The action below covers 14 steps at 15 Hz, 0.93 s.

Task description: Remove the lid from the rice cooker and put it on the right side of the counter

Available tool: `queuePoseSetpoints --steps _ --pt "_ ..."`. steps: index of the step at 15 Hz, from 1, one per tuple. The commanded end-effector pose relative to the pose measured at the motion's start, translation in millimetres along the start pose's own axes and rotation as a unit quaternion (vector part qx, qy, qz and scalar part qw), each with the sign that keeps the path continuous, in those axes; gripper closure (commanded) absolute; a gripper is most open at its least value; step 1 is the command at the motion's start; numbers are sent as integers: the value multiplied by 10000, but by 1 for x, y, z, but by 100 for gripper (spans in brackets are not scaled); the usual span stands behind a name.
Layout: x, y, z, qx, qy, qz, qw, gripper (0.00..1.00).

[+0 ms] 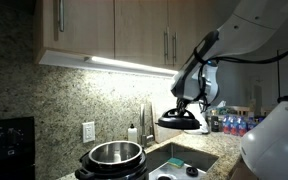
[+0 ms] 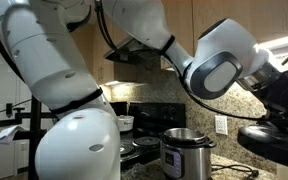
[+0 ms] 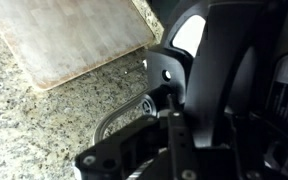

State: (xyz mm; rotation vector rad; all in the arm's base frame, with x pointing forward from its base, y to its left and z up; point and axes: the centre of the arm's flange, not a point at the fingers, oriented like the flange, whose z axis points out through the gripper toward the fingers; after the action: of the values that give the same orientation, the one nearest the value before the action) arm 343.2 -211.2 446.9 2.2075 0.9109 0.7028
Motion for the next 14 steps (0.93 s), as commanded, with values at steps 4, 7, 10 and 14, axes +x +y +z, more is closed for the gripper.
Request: queuePoseSetpoints --steps 4,7,10,14 --pt "6 2 4 18 -8 4 10000 98" --pt "-7 16 15 67 -186 97 9998 98" --pt "-27 34 16 61 -325 270 9991 98" --pt "-54 68 21 74 -608 387 9974 98"
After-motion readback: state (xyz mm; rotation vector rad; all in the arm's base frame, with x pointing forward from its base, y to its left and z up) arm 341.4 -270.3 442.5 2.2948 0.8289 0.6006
